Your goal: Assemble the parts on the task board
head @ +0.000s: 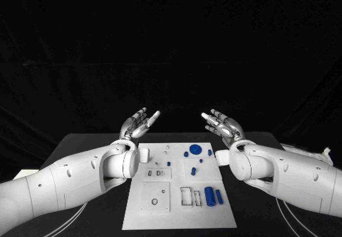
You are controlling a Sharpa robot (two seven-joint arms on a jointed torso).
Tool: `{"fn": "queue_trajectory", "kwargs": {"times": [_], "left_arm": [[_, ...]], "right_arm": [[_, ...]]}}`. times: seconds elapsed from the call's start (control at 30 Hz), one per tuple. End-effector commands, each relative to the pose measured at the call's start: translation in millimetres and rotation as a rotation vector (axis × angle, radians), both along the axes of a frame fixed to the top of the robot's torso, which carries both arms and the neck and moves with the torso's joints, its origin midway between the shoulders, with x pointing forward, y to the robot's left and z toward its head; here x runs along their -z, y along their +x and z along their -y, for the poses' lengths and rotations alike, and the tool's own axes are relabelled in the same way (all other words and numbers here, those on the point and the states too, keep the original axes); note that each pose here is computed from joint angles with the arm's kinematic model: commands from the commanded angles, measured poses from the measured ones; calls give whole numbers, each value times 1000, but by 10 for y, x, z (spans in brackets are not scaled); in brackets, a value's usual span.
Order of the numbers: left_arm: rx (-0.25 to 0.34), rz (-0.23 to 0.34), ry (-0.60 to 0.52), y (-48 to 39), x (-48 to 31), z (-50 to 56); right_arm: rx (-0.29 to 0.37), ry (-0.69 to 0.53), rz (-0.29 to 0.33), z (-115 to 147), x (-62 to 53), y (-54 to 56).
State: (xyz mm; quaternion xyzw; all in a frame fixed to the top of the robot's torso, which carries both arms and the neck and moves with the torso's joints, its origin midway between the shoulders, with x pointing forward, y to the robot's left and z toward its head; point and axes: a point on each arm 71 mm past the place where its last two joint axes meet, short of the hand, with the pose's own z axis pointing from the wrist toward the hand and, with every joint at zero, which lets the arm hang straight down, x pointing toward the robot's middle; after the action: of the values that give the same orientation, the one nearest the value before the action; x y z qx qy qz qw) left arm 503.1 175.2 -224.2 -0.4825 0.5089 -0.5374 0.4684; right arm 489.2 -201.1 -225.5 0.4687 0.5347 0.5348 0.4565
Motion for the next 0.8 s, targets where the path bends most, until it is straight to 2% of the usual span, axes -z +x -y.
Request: {"fn": "queue_trajectory", "kwargs": {"times": [0.03,0.17,0.33,0.37,0.43,0.6,0.8], "left_arm": [[75,14,-43,8,-23,64],[75,14,-43,8,-23,64],[75,14,-43,8,-23,64],[64,8,-54,15,-15,-60],[61,10,-55,14,-17,-72],[51,23,-66,6,-32,-159],[85,26,-91,-43,-66,-273]], "right_arm": [[-212,-13,-12,-120,10,9],[-262,-24,-19,-123,15,40],[-281,-29,-22,-124,17,51],[-234,-112,39,37,-4,97],[-228,-131,58,53,-12,103],[-180,-217,159,131,-64,137],[-160,-315,234,208,-123,190]]}}
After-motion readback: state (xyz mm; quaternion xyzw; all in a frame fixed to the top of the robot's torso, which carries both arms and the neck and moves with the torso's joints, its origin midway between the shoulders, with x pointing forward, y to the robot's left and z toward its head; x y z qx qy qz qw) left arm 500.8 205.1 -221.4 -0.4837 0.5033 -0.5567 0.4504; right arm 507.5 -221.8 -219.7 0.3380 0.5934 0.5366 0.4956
